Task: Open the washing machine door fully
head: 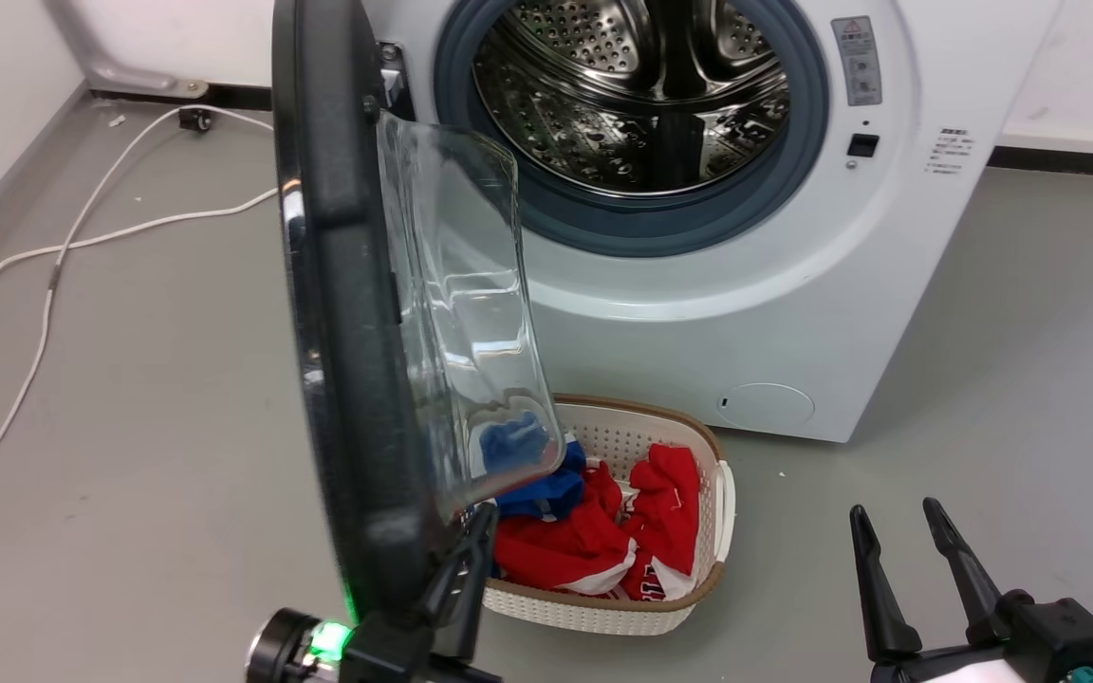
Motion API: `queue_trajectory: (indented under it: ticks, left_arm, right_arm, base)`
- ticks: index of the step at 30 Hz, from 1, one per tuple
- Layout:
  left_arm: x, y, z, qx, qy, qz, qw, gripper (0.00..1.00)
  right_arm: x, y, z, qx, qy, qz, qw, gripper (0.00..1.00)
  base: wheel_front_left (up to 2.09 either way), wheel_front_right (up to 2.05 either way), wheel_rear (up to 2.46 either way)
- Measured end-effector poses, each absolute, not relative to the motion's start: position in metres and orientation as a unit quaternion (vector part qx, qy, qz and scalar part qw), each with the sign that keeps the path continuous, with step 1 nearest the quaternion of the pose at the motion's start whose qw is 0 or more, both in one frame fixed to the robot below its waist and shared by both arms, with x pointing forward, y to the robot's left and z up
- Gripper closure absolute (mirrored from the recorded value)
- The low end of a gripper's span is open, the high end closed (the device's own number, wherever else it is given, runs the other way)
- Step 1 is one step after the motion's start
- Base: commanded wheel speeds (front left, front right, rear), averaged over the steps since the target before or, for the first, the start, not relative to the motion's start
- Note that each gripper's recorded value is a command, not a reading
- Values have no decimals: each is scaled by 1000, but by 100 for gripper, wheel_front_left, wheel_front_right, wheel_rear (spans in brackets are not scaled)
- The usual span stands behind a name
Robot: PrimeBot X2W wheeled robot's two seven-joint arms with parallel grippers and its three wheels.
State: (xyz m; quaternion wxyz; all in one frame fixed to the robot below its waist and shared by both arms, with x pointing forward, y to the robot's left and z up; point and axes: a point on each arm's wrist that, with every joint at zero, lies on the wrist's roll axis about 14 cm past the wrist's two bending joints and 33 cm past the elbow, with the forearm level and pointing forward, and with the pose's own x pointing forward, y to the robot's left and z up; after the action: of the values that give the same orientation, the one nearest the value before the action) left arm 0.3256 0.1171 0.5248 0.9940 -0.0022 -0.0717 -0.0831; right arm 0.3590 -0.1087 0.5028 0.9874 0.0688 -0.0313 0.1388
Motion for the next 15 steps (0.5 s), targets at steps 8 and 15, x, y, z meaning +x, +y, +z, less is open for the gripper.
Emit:
queue_trajectory:
  ticks: [8, 15]
  left_arm:
    - [319, 175, 513, 20, -50, 4, 999, 100]
    - [312, 233, 510, 28, -42, 89, 995, 100]
  right_arm:
    - [363, -98, 499, 70, -25, 156, 985, 0]
    - [367, -91, 494, 72, -16, 165, 984, 0]
  base:
    - [0, 0, 0]
    - [0, 0, 0]
